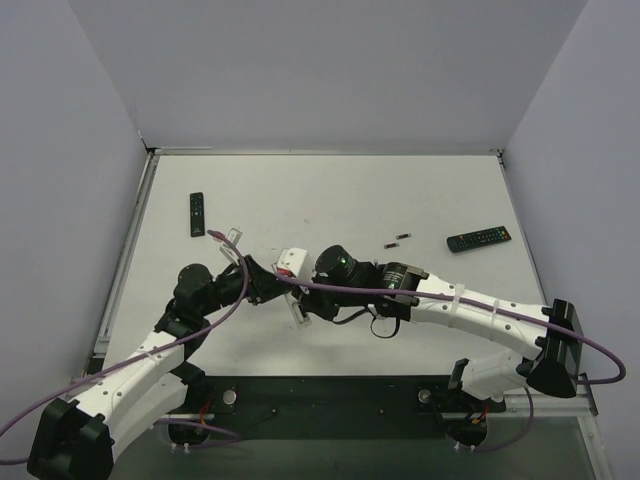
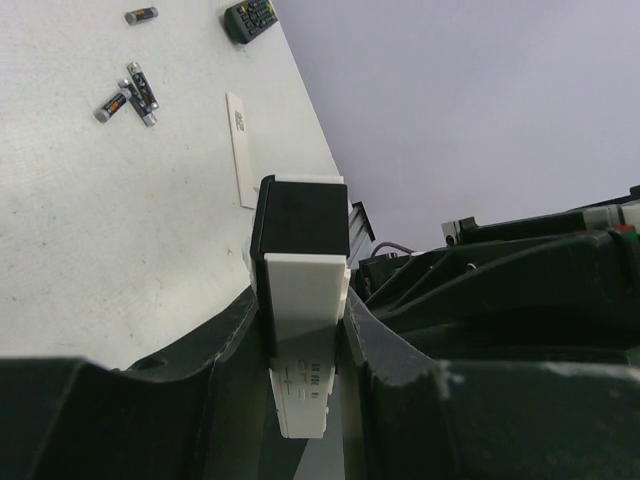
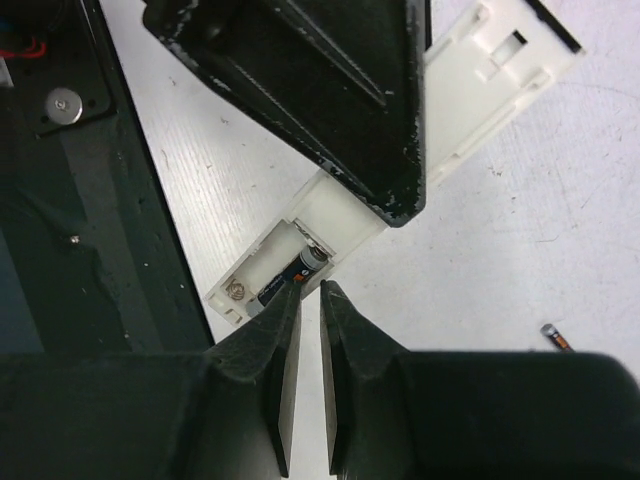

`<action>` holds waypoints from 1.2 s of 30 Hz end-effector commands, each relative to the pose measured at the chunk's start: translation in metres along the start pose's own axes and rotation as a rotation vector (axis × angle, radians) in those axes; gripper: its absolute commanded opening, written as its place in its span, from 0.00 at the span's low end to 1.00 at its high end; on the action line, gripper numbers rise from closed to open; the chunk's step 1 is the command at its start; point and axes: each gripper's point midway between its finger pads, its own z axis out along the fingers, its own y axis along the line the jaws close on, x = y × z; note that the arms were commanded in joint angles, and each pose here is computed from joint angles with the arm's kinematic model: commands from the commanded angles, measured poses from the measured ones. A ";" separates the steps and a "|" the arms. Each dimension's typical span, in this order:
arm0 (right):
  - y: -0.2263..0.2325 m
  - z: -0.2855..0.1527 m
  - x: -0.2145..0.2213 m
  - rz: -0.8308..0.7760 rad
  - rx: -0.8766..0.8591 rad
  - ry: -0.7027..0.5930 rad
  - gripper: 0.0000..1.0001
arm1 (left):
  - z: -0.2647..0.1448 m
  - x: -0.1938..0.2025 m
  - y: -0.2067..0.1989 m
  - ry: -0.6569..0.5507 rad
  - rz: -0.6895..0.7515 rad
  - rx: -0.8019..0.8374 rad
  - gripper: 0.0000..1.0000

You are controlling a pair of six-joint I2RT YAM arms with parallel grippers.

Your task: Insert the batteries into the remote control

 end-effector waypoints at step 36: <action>-0.154 -0.016 0.112 1.251 0.778 0.163 0.56 | -0.009 -0.003 0.058 -0.102 0.226 -0.208 0.00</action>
